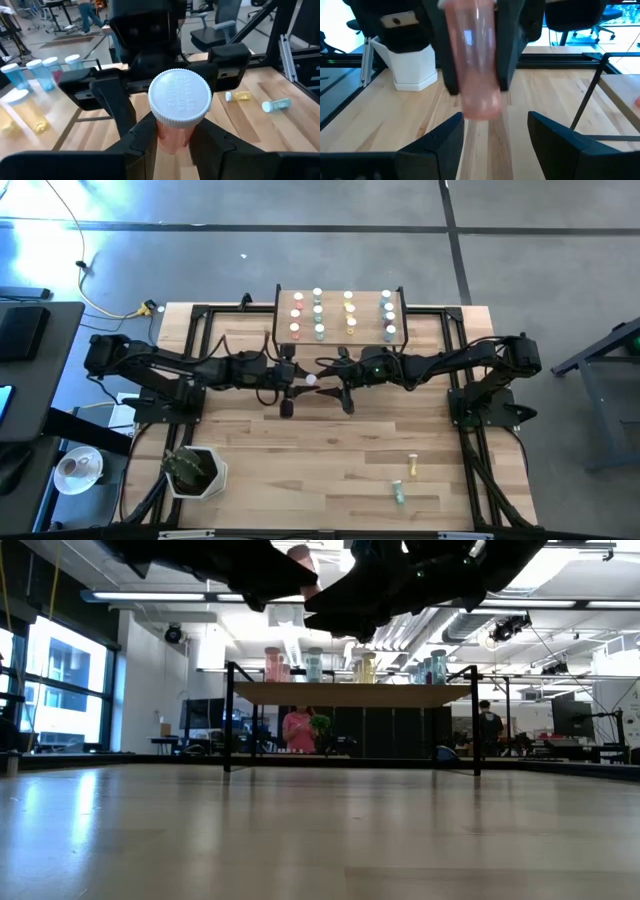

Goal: Pick and place medicine bottles onto shelf by color
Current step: Put the red medicine bottle on the shelf

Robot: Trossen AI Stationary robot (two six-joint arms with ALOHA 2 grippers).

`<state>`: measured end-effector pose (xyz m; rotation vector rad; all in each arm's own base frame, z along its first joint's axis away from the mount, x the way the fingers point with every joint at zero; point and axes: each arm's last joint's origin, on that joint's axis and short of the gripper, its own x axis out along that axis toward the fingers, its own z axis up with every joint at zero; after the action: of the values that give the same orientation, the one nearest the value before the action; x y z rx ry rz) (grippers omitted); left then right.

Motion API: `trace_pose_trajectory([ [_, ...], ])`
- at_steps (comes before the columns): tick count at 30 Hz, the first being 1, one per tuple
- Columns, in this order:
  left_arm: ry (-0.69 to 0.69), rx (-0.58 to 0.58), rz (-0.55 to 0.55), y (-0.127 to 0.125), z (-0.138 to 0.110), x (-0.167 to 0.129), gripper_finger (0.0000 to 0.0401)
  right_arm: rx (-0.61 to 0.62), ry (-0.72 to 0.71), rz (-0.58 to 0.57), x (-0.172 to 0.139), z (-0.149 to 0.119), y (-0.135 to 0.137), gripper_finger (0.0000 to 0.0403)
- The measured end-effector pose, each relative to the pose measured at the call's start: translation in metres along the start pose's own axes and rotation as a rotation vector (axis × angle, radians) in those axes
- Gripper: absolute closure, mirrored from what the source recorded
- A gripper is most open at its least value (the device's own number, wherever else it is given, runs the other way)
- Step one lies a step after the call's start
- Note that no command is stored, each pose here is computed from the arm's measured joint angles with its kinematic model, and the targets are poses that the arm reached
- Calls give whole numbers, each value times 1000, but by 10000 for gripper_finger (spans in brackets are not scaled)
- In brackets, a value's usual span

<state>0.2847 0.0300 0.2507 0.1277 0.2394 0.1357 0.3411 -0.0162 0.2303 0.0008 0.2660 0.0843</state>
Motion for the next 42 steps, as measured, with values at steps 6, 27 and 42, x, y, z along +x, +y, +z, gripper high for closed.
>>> trace_pose_trajectory([
  [6,33,-1,6,1,-6,6,311,0,2,44,0,0,1,195],
  [27,55,-55,0,4,-11,10,311,4,18,47,0,-2,1,243],
  [42,58,-59,-1,5,-12,10,311,5,16,49,0,-1,1,327],
])
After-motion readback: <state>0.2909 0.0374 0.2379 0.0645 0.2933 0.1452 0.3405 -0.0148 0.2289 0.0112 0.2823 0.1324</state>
